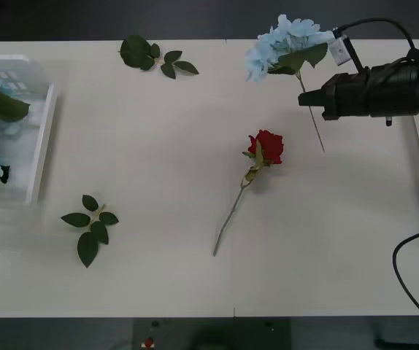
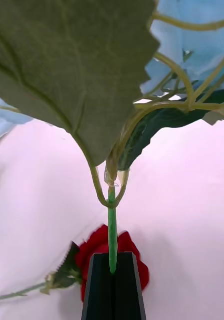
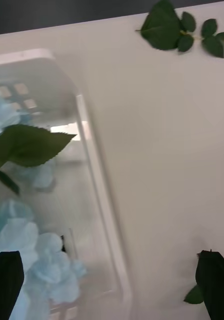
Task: Put the red flowers into the right box and the blue flowers into the left box
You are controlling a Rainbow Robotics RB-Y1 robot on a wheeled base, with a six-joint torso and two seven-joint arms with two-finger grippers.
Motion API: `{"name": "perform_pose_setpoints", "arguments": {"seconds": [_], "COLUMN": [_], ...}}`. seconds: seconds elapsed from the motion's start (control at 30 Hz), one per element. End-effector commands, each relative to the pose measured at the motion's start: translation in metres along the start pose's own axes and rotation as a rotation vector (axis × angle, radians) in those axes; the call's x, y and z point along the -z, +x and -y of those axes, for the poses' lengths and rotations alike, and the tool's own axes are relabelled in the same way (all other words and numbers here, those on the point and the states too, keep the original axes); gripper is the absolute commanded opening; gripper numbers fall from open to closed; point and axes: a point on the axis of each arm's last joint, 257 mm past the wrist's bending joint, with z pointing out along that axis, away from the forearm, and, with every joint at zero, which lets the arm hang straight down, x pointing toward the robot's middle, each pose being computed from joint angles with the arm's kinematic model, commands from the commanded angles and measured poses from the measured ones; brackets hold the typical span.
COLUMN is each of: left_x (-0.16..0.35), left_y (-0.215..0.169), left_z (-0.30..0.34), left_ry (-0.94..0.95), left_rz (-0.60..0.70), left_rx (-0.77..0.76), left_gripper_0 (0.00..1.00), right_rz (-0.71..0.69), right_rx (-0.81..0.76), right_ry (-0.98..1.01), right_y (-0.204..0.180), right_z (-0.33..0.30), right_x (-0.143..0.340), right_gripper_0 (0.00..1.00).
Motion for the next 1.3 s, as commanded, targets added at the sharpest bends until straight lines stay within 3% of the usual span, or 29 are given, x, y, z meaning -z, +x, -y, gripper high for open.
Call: {"name": "perform_pose_setpoints", "arguments": {"seconds": [0.03,0.17,0.33,0.5,0.73,1.3], "left_x": [-0.009,-0.036,-0.073,-0.099,-0.098,-0.074], "left_y": [-0.030,-0.042,-0.032,-0.003,0.015,-0.054], "left_z": [0.066,0.111,0.163,0.185,0.236,0.356], "left_ry": [0.165,0.246,0.337,0.426,0.722,0.986], "left_rz": [0.025,0.088,0.133,0.141,0.259,0.558], "left_rx": [-0.084,-0.106,-0.070,-0.077,0.047,0.102], "left_gripper_0": [1.00,1.00,1.00,1.00,1.00,1.00], "right_rz": [0.118,0.224,0.326,0.355,0.383,0.458], "right_rx": [0.063,0.007,-0.053,-0.044,-0.065,-0.144], "right_ry": [-0.084,-0.170,-0.250,-0.257,-0.326,-0.383], "right_y": [-0.046,-0.069,-0.097,-0.111,-0.123,-0.143], "right_z": [-0.027,-0.054,-0.090,-0.109,-0.149,-0.182], "right_x": [-0.006,-0.020,-0.045,-0.062,-0.080,-0.105], "right_gripper_0": [0.00,0.00,0.00,0.00,0.00,0.00]}}
